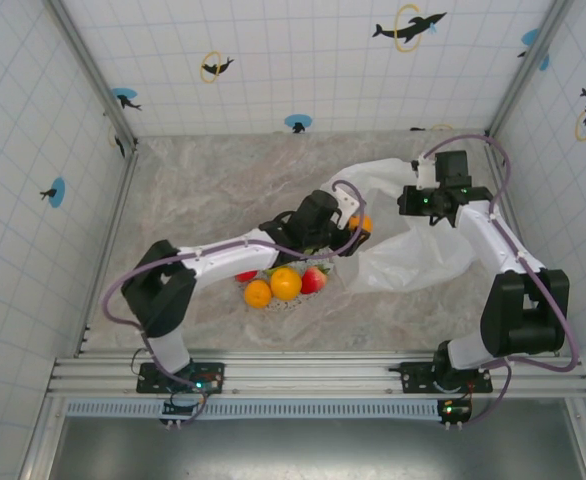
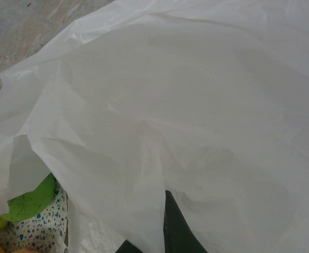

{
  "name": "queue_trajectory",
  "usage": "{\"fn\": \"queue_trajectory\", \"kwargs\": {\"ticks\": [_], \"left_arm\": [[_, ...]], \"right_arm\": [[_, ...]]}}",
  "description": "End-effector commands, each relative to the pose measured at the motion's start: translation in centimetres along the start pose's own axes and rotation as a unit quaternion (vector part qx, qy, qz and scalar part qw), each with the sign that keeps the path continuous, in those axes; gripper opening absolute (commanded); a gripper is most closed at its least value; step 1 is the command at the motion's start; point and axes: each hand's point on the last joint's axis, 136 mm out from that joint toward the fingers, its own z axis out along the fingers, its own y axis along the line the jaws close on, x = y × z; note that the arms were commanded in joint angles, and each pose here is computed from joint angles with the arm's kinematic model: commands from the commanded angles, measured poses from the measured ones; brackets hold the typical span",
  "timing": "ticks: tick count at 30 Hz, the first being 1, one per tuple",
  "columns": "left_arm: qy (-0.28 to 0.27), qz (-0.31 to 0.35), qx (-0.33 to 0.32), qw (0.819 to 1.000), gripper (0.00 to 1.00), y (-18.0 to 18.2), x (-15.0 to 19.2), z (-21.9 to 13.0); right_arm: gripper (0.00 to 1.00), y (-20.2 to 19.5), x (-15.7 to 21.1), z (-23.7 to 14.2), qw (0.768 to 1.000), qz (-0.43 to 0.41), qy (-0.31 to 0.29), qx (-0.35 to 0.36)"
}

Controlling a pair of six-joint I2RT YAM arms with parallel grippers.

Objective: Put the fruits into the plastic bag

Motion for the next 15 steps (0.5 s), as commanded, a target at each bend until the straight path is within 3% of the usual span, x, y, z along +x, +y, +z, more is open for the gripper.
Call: {"fn": "queue_trajectory", "kwargs": {"ticks": [1, 8, 15], "left_arm": [[0.003, 0.038, -0.017, 0.999, 0.53, 0.7, -0.8, 2.2], [-0.009, 0.046, -0.042, 0.998, 0.55, 2.3, -0.9, 7.2], [-0.041, 0.022, -0.011, 0.999, 0.58, 2.0, -0.1, 10.8]], "right_arm": [[0.00, 1.1, -0.9, -0.7, 1.000, -0.010, -0.001, -0.017], [0.00, 2.4, -0.8, -0.7, 0.998, 0.008, -0.004, -0.068], [0.00, 3.3, -0.6, 0.0, 0.992, 0.055, -0.014, -0.111]]}}
